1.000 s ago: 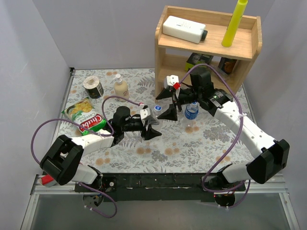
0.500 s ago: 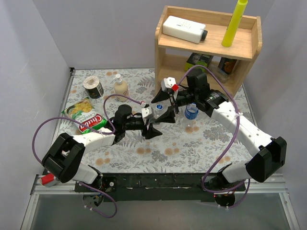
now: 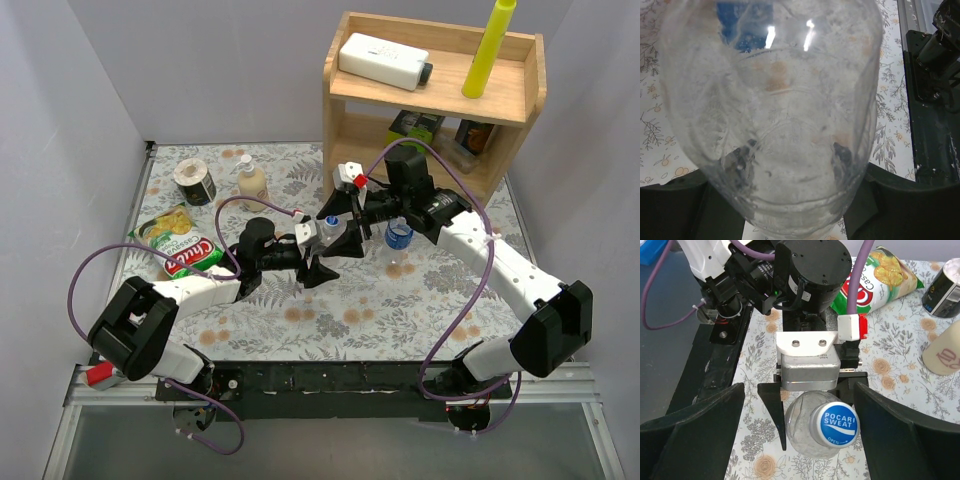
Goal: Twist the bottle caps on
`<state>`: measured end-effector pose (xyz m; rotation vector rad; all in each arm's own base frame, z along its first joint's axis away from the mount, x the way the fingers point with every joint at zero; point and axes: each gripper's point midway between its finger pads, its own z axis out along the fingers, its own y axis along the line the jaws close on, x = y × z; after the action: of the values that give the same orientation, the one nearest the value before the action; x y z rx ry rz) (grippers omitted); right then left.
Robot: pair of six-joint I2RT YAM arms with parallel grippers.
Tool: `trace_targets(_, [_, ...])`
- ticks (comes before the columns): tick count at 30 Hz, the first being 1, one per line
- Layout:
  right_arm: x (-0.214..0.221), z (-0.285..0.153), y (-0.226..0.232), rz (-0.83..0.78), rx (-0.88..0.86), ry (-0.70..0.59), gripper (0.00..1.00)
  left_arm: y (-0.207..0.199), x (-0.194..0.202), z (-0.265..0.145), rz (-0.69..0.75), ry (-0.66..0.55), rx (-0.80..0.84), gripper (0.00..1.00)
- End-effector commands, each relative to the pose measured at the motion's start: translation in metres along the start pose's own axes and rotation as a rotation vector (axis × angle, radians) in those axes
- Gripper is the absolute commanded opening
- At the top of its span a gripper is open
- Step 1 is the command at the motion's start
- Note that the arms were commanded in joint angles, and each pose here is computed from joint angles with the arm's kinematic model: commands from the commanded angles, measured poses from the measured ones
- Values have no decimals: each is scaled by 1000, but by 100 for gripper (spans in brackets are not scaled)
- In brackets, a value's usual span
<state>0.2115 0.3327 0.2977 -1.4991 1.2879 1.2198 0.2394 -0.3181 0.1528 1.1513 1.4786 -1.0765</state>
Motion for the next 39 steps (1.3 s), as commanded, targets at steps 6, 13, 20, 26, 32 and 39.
trace_targets(6, [-3,-2,-1,-10,26,-2,94,20,-25,1,-42,-63,-71,0])
trace_targets(13, [15,-7,-2,-5,79,57,94,34,-34,-6,-96,-97,-120,0])
trace_targets(20, [24,-16,0,-14,120,116,94,40,-32,-10,-120,-101,-145,0])
trace_targets(26, [37,-30,4,-5,156,220,93,46,-31,-14,-139,-105,-170,0])
trace_targets(32, [-14,-52,-23,-41,249,62,88,35,-15,-12,-65,-30,-79,0])
trace_targets(39, [-45,-31,-43,-91,146,-71,94,29,-18,-10,-40,-1,-16,0])
